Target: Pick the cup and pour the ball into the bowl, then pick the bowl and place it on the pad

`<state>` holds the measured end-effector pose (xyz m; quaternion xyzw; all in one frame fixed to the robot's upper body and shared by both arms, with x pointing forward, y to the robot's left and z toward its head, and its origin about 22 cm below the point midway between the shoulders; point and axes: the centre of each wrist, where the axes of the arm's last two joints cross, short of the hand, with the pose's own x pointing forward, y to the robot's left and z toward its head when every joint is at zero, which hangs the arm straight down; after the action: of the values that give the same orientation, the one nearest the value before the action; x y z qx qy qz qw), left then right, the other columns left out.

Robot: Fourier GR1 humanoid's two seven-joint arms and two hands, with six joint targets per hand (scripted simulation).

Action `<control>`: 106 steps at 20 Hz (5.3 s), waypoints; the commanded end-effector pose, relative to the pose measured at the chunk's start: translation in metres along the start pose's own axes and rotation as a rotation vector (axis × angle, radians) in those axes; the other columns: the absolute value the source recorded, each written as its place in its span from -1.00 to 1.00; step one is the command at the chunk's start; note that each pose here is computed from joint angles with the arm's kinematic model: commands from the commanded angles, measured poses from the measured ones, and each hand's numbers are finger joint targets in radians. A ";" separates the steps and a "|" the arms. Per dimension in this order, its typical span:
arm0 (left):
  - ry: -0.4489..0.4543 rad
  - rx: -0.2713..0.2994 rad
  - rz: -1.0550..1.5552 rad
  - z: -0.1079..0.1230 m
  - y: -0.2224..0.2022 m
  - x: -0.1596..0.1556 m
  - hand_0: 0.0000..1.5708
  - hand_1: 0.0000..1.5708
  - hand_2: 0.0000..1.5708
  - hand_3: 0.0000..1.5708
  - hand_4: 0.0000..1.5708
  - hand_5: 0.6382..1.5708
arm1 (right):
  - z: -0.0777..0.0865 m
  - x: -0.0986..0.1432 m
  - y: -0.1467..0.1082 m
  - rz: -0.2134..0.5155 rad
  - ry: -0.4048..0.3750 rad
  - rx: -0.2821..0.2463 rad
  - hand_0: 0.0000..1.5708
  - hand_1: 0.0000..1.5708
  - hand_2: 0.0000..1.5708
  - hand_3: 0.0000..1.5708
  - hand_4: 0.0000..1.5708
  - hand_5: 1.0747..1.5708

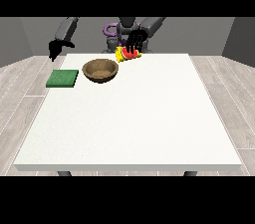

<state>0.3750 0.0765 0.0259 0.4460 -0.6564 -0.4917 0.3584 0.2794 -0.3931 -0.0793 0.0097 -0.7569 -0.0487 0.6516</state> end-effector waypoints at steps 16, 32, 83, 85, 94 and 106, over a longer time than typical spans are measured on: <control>-0.206 -0.021 -0.359 -0.008 0.054 0.081 -1.00 -1.00 1.00 1.00 -0.21 0.93 | 0.013 -0.002 -0.017 -0.021 -0.028 -0.014 -1.00 -1.00 -0.77 -0.62 -0.45 0.83; -0.222 0.009 -0.328 -0.025 0.091 0.038 -0.73 -0.73 1.00 1.00 0.30 1.00 | 0.017 0.011 -0.039 -0.028 0.032 -0.048 -1.00 -1.00 -0.65 -0.75 -0.06 0.94; 0.185 0.153 1.133 0.152 -0.047 -0.162 -1.00 -1.00 -1.00 -1.00 -1.00 -0.89 | -0.025 -0.026 0.104 -0.231 0.162 -0.084 -1.00 -1.00 -1.00 -1.00 -1.00 1.00; 0.157 0.125 1.132 0.150 -0.033 -0.173 -1.00 -1.00 -1.00 -1.00 -1.00 -0.87 | -0.026 -0.028 0.101 -0.213 0.161 -0.133 -1.00 -1.00 -1.00 -1.00 -1.00 1.00; 0.100 0.166 1.151 0.114 -0.003 -0.162 -1.00 -1.00 -1.00 -1.00 -1.00 -0.90 | -0.005 -0.047 0.089 -0.184 0.337 -0.251 -1.00 -1.00 -1.00 -1.00 -0.41 0.92; -0.187 0.169 1.110 0.069 0.027 -0.135 -1.00 -1.00 -1.00 -1.00 -1.00 -0.84 | 0.048 -0.017 -0.012 0.730 0.246 -0.321 1.00 1.00 1.00 1.00 0.65 0.99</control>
<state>0.3502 0.2420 0.0234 0.0321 -0.8526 -0.1955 0.4835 0.2618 -0.3655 -0.0919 -0.2483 -0.7364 0.0130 0.6292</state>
